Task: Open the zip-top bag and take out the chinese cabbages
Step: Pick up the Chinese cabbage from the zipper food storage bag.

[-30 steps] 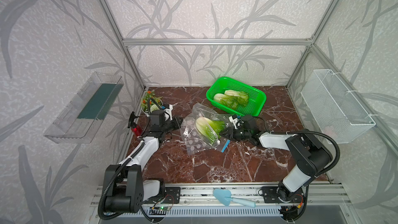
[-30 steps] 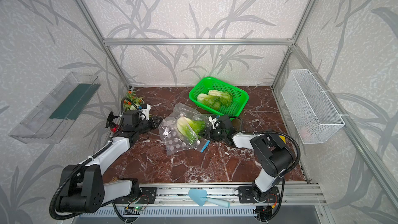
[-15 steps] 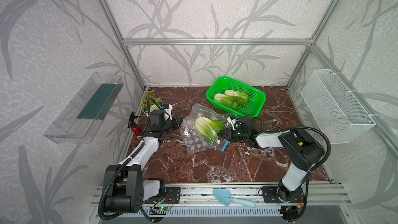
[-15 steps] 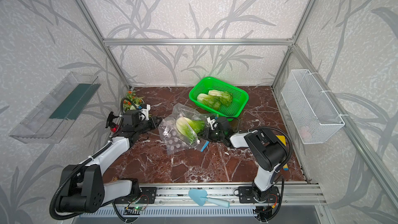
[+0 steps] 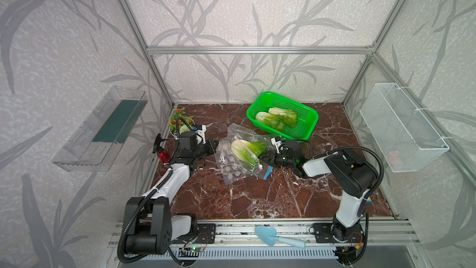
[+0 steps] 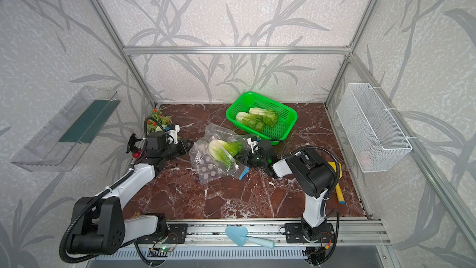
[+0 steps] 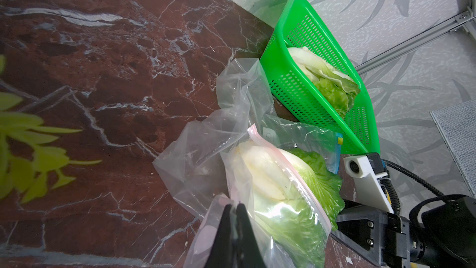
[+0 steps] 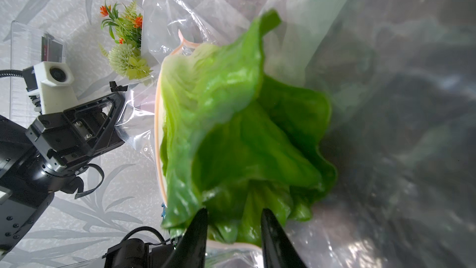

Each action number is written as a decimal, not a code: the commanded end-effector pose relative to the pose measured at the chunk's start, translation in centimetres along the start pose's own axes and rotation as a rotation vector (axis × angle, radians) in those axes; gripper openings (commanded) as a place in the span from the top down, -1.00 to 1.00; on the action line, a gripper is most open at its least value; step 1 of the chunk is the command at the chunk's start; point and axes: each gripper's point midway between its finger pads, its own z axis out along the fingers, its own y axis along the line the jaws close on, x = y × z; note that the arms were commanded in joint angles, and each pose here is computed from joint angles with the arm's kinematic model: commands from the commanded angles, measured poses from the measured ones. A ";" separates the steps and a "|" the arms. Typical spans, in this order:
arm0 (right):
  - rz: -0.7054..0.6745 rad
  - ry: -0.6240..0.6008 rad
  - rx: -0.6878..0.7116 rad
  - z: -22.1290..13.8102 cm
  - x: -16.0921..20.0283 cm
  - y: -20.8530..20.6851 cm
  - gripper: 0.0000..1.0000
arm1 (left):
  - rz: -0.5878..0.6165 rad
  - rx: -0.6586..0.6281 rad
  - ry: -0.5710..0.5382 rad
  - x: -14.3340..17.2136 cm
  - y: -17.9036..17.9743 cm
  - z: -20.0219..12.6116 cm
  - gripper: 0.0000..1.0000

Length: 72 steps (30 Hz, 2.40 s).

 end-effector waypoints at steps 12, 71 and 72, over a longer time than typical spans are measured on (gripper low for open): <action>-0.016 -0.045 -0.084 1.2 -1.5 3.1 0.28 | 0.037 0.056 0.005 0.7 -0.8 0.0 1.00; -0.402 -0.282 0.097 -9.0 -7.8 10.5 1.00 | -0.151 -0.325 0.014 1.5 8.6 -1.8 1.00; -0.400 -0.277 0.100 -9.2 -7.8 11.1 1.00 | -0.149 -0.330 0.017 1.5 8.6 -1.8 1.00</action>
